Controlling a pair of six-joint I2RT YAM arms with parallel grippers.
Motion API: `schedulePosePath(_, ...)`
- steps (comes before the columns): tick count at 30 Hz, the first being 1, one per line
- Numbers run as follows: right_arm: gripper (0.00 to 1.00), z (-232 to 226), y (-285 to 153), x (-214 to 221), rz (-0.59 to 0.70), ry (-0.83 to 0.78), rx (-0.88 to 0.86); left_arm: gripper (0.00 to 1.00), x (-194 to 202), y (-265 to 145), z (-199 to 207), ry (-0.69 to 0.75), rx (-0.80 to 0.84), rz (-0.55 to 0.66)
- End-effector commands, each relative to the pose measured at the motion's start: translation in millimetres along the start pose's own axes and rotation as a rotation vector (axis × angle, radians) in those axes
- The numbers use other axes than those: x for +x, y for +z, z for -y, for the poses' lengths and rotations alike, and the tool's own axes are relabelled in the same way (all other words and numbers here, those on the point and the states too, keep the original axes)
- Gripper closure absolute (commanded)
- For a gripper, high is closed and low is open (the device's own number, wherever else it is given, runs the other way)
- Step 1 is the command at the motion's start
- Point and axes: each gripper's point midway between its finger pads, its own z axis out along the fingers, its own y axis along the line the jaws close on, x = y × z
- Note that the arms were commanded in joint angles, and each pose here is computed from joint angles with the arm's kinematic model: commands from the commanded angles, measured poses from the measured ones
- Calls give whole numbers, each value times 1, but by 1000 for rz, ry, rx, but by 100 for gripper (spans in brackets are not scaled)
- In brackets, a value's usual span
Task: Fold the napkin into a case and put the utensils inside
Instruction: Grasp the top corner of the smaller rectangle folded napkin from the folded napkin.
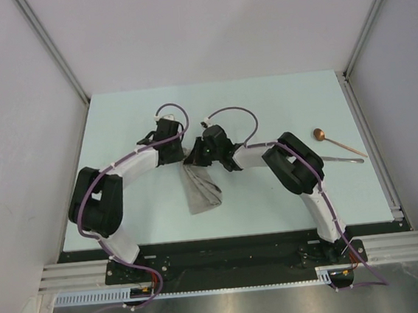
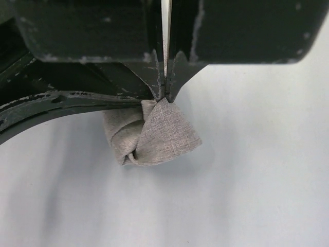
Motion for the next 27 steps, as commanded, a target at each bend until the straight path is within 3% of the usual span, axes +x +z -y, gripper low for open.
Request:
schedulePosePath(1, 100, -9, 7, 2, -24, -35, 16, 100, -16, -8, 10, -7, 57, 74)
schedulePosePath(5, 100, -25, 19, -15, -11, 4, -23, 100, -7, -5, 15, -6, 70, 54)
schedulePosePath(13, 100, -12, 29, -34, 78, 361, -112, 100, 8, -1, 15, -20, 75, 19)
schedulePosePath(17, 100, -14, 25, -54, 190, 397, -197, 100, 7, -3, 5, -18, 52, 12)
schedulePosePath(21, 100, -15, 23, -55, 174, 433, -269, 100, 9, 0, 6, -21, 62, -11)
schedulePosePath(27, 100, -16, 34, -32, 119, 341, -219, 100, 7, 1, 7, 15, 66, -27)
